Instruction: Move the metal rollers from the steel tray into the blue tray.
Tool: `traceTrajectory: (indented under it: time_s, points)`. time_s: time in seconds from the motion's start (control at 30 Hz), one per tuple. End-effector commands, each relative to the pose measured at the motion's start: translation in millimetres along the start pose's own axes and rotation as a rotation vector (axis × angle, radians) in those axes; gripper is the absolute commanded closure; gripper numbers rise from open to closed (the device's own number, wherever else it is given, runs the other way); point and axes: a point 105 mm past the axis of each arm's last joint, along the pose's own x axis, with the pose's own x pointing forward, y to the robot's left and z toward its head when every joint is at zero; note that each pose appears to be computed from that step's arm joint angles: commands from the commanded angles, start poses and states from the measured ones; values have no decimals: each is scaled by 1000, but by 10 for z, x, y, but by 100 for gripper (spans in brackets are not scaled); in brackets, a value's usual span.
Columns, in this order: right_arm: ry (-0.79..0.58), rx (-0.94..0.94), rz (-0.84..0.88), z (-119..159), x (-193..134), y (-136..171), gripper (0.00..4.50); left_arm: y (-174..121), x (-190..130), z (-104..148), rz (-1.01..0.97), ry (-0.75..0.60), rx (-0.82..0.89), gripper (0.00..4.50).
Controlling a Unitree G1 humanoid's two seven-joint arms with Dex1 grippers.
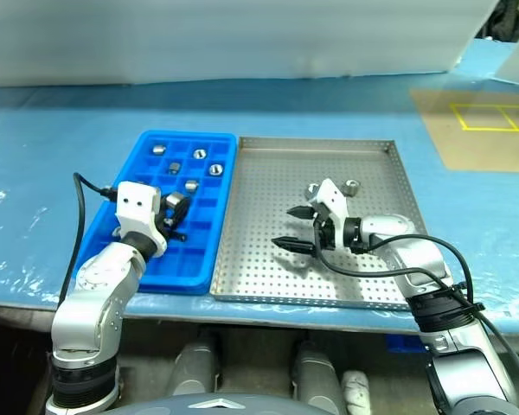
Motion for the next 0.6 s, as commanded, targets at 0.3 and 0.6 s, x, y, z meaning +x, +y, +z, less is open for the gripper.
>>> traceTrajectory:
  time_s: [0.3, 0.6]
  points:
    - [-8, -55, 123, 76, 191, -40, 0, 111, -625, -87, 190, 38, -10, 318]
    - [-73, -87, 23, 202, 200, -289, 0, 160, -818, -287, 273, 118, -47, 318]
